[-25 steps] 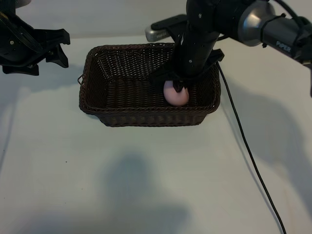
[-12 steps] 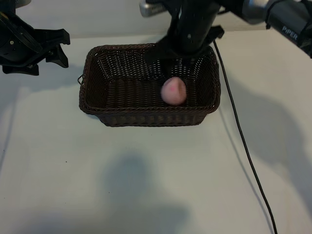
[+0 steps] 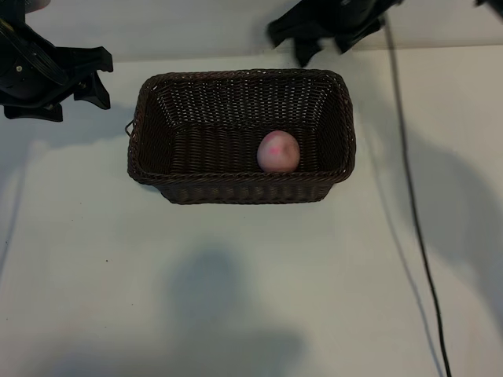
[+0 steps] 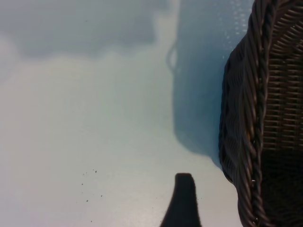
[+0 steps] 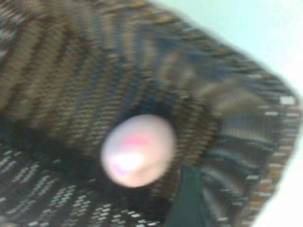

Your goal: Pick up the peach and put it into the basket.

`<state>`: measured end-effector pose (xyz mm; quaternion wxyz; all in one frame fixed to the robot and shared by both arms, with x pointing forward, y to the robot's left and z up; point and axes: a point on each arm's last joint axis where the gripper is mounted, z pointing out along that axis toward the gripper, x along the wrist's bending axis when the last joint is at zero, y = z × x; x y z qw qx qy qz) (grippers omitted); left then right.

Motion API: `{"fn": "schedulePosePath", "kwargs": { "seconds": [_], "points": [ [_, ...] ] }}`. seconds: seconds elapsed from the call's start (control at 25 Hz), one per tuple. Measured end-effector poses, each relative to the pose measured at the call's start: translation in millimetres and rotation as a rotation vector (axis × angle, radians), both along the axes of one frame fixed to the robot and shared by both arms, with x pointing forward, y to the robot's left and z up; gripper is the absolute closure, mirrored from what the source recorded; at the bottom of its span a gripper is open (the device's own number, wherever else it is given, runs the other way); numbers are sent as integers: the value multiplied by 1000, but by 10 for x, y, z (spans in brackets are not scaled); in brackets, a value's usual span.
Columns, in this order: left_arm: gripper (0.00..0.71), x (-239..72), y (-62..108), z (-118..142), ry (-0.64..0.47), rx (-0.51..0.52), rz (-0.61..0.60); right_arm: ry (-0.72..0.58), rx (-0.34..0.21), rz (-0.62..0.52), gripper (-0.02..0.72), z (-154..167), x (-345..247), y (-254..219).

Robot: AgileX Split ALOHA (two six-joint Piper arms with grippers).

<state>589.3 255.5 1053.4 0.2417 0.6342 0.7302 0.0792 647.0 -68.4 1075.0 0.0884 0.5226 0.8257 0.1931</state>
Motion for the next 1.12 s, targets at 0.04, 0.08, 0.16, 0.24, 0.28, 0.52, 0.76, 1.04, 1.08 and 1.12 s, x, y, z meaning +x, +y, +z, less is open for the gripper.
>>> {"fn": "schedulePosePath", "kwargs": {
  "seconds": [0.04, 0.08, 0.16, 0.24, 0.28, 0.52, 0.76, 1.04, 1.08, 1.12],
  "points": [
    [125, 0, 0, 0, 0, 0, 0, -2, 1, -23, 155, 12, 49, -97],
    [125, 0, 0, 0, 0, 0, 0, -4, 2, -41, 160, 24, 84, -174],
    [125, 0, 0, 0, 0, 0, 0, -4, 2, -77, 171, 23, 159, -325],
    [125, 0, 0, 0, 0, 0, 0, 5, -3, -93, 182, -8, 189, -401],
    [125, 0, 0, 0, 0, 0, 0, 12, -7, -96, 186, -30, 194, -421],
    [125, 0, 0, 0, 0, 0, 1, 37, -27, -90, 191, -118, 183, -435],
    [125, 0, 0, 0, 1, -2, 3, 31, -41, -91, 193, -121, 188, -447],
    [125, 0, 0, 0, 1, -2, 3, 37, -45, -91, 193, -149, 194, -445],
    [125, 0, 0, 0, 1, -2, 3, 41, -44, -91, 193, -166, 199, -441],
    [125, 0, 0, 0, 1, -2, 3, 48, -47, -91, 193, -200, 209, -436]
  ]
}}
